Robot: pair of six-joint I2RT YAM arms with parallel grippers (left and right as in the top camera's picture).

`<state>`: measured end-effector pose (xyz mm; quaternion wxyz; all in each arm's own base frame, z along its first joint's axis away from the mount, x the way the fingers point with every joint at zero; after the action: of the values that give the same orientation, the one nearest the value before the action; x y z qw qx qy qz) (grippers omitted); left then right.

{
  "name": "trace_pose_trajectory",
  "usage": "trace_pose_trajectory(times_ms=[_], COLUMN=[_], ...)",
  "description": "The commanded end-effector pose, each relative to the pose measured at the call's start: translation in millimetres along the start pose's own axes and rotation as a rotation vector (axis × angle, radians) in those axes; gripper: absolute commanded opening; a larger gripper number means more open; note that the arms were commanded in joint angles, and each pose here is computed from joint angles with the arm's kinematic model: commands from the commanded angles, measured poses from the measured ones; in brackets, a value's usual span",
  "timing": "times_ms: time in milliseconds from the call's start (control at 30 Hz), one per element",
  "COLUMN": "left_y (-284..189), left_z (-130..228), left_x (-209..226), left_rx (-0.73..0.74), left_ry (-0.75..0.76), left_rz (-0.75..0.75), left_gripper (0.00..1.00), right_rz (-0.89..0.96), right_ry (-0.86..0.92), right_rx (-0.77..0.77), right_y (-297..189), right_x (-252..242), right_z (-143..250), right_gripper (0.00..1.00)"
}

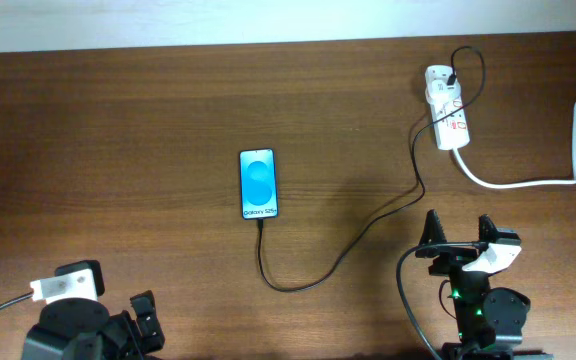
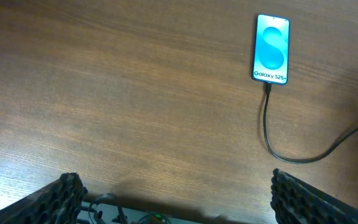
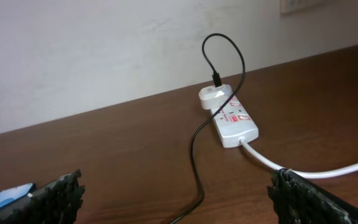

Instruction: Plug charger to phone and switch on socket

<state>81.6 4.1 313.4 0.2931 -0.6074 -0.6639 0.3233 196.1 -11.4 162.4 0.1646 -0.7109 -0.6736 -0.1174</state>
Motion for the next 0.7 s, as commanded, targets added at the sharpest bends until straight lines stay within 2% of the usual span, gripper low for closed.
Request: trace_pose_trajectory(times_ms=[0, 667], left_y=[-0.6, -0.6], left_z=[0.0, 0.0], left_x=[1.5, 1.5], left_rx=[-0.007, -0.007], left_ry=[-0.006, -0.006], left_rz=[-0.009, -0.009], left_gripper=[0.99, 0.99], right_rz=[-0.009, -0.018], right_ry=[-0.054, -0.054], right_rx=[0.004, 0.005], right_y=[0.0, 0.1], right_x=[1.7, 3.3], right_z=[3.3, 3.5], right_gripper=[0.98, 0.98])
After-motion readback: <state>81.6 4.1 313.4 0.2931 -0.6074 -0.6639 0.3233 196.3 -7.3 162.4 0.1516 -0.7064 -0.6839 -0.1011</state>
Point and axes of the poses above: each gripper's point midway between its finger pads, its own y axis out along the fingers, its own x axis along the line the jaws close on, z = x × y, the point moved 5 cm from there along -y, back along the fingers, and after that the axes turned 9 degrees about y, right-handed, at the moved point
